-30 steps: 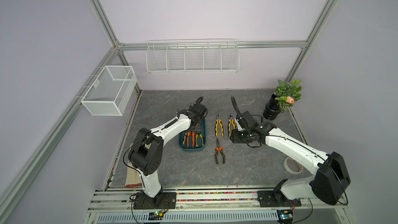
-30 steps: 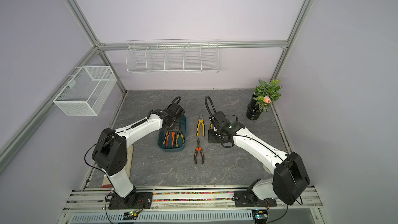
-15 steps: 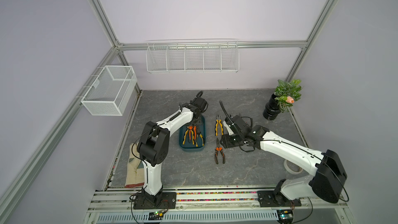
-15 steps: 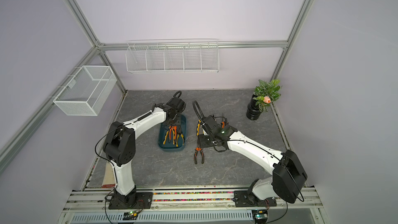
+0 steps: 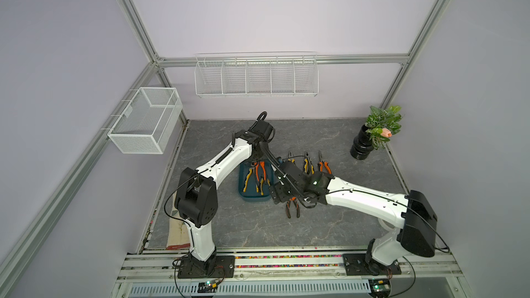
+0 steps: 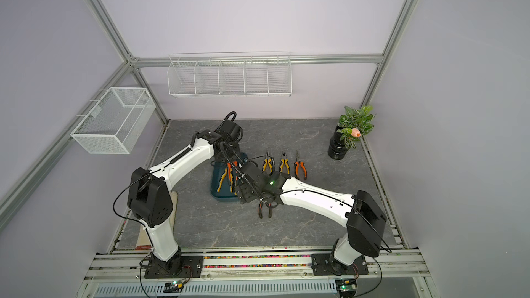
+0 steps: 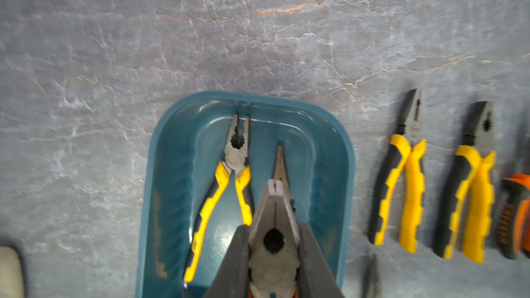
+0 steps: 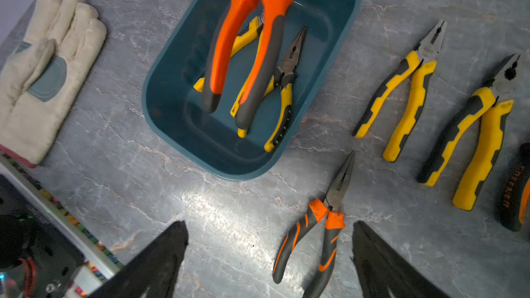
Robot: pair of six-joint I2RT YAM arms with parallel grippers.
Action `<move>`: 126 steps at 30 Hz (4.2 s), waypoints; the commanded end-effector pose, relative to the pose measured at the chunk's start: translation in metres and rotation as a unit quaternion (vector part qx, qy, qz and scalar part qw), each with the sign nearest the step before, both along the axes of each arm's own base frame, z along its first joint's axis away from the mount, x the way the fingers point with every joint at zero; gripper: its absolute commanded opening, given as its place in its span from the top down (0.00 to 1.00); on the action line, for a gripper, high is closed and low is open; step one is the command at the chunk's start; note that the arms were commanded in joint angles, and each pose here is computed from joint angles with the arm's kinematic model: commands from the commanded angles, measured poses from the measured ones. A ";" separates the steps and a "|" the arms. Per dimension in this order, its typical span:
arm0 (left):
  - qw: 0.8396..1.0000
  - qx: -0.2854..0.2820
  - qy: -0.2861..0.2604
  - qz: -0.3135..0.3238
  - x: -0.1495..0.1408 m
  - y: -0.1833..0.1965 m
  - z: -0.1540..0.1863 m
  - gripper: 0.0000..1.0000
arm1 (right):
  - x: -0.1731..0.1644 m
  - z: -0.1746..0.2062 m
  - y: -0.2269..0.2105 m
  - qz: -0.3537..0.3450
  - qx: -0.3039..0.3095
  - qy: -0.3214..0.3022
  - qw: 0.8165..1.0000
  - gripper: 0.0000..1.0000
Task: Take the pliers out of the storage box
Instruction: Pick up the pliers from the storage box.
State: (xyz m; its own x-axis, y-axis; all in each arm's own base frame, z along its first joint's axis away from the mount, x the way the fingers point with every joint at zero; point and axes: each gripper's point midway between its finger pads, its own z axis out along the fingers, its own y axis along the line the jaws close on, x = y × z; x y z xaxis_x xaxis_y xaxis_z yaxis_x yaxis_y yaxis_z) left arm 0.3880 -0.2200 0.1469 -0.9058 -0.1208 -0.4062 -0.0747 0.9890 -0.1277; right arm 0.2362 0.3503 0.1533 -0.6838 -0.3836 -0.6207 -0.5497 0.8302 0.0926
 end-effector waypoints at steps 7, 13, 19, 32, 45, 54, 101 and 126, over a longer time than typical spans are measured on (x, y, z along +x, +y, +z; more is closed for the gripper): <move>0.996 -0.038 0.063 0.048 -0.008 -0.007 0.007 1.00 | 0.028 -0.008 0.027 -0.007 -0.013 -0.087 0.996 0.13; 0.996 -0.022 0.069 0.058 -0.011 0.002 -0.002 1.00 | 0.032 -0.008 0.046 0.003 -0.013 -0.073 0.997 0.14; 0.996 -0.011 0.069 0.057 -0.007 0.005 -0.011 1.00 | 0.021 -0.004 0.055 0.015 0.008 -0.040 0.999 0.16; 0.995 -0.028 0.080 0.053 -0.012 0.001 -0.011 1.00 | 0.038 -0.031 0.047 -0.036 -0.072 0.012 0.997 0.15; 0.994 -0.040 0.085 0.050 -0.013 -0.004 -0.011 1.00 | 0.063 -0.055 0.045 -0.054 -0.079 0.039 0.995 0.15; 0.993 -0.059 0.099 0.037 -0.018 -0.012 -0.014 1.00 | 0.084 -0.062 0.046 -0.046 -0.086 0.018 0.995 0.19; 0.986 -0.104 0.130 0.006 -0.030 -0.028 0.016 1.00 | 0.072 -0.034 0.036 -0.015 -0.026 -0.143 0.989 0.14; 0.983 -0.129 0.130 -0.001 -0.029 -0.036 0.023 1.00 | 0.073 -0.059 0.025 -0.029 -0.063 -0.128 0.989 0.65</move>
State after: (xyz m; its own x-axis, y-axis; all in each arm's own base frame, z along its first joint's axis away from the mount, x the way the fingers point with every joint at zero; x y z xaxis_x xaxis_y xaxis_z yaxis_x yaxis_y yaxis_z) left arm 0.3675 -0.2399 0.1469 -0.9685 -0.2114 -0.1319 -0.1679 0.9447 -0.2816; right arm 0.3161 0.3946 0.1331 -0.4654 -0.3694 -0.8043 -0.4930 0.8629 -0.1111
